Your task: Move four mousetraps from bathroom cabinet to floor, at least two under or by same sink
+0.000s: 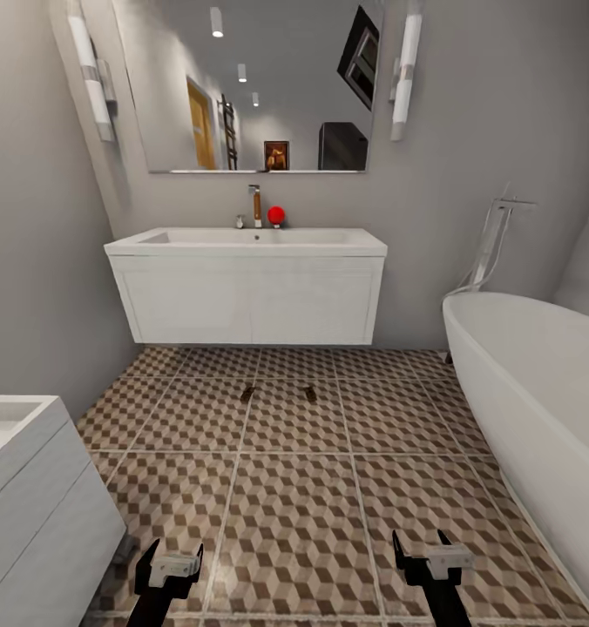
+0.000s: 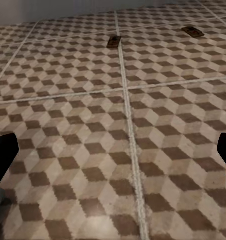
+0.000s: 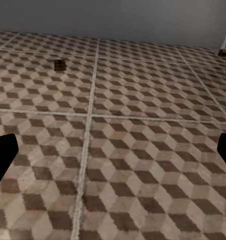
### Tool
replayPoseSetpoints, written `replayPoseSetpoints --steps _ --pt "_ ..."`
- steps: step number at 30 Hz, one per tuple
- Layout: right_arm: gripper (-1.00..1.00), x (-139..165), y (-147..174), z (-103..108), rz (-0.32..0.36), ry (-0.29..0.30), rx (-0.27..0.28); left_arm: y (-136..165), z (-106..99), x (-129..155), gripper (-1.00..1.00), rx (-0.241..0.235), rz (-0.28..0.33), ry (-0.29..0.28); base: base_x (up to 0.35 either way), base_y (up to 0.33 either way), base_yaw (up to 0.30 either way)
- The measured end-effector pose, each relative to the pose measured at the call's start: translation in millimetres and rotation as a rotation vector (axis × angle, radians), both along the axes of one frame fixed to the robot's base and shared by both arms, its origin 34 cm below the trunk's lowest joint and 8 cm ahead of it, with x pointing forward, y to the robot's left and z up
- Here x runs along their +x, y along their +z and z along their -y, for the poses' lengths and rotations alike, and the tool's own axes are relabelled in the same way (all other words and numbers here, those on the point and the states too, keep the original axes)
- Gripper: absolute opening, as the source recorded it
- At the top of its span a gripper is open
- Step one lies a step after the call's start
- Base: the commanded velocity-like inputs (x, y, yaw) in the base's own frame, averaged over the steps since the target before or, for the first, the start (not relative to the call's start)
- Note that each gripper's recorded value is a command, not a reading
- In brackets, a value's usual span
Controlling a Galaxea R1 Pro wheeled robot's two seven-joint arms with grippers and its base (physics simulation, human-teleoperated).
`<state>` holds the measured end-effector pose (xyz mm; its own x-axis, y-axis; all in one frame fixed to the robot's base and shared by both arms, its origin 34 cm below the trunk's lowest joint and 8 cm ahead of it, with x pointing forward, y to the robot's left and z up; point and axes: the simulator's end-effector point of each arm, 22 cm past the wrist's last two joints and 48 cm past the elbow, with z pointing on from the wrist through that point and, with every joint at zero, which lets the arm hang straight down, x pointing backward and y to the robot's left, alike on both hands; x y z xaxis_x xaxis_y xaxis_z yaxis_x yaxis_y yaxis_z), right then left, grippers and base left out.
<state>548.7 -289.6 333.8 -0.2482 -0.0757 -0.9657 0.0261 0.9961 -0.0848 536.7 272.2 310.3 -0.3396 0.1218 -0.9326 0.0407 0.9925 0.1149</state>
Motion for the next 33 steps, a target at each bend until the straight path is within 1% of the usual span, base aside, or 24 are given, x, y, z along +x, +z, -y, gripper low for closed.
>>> replayPoseSetpoints --steps 9,12,14,21,33 --pt "1.0 6 18 -1 0.036 0.001 0.001 17 0 6 1.0 0.0 0.034 0.0 0.0 0.0 0.0" --pt "1.0 6 18 0 0.036 0.001 0.001 17 1 6 1.0 -0.001 0.034 0.001 0.0 0.0 0.0" --pt "1.0 6 18 0 0.036 0.0 0.0 16 2 6 1.0 -0.003 0.029 0.0 0.0 0.0 0.0" --pt "1.0 6 18 0 0.035 -0.001 0.0 4 9 2 1.0 -0.008 -0.028 -0.001 0.0 0.0 0.0" --pt "1.0 6 16 2 0.026 -0.003 -0.002 -2 13 -1 1.0 -0.01 -0.058 0.0 0.0 0.0 0.0"
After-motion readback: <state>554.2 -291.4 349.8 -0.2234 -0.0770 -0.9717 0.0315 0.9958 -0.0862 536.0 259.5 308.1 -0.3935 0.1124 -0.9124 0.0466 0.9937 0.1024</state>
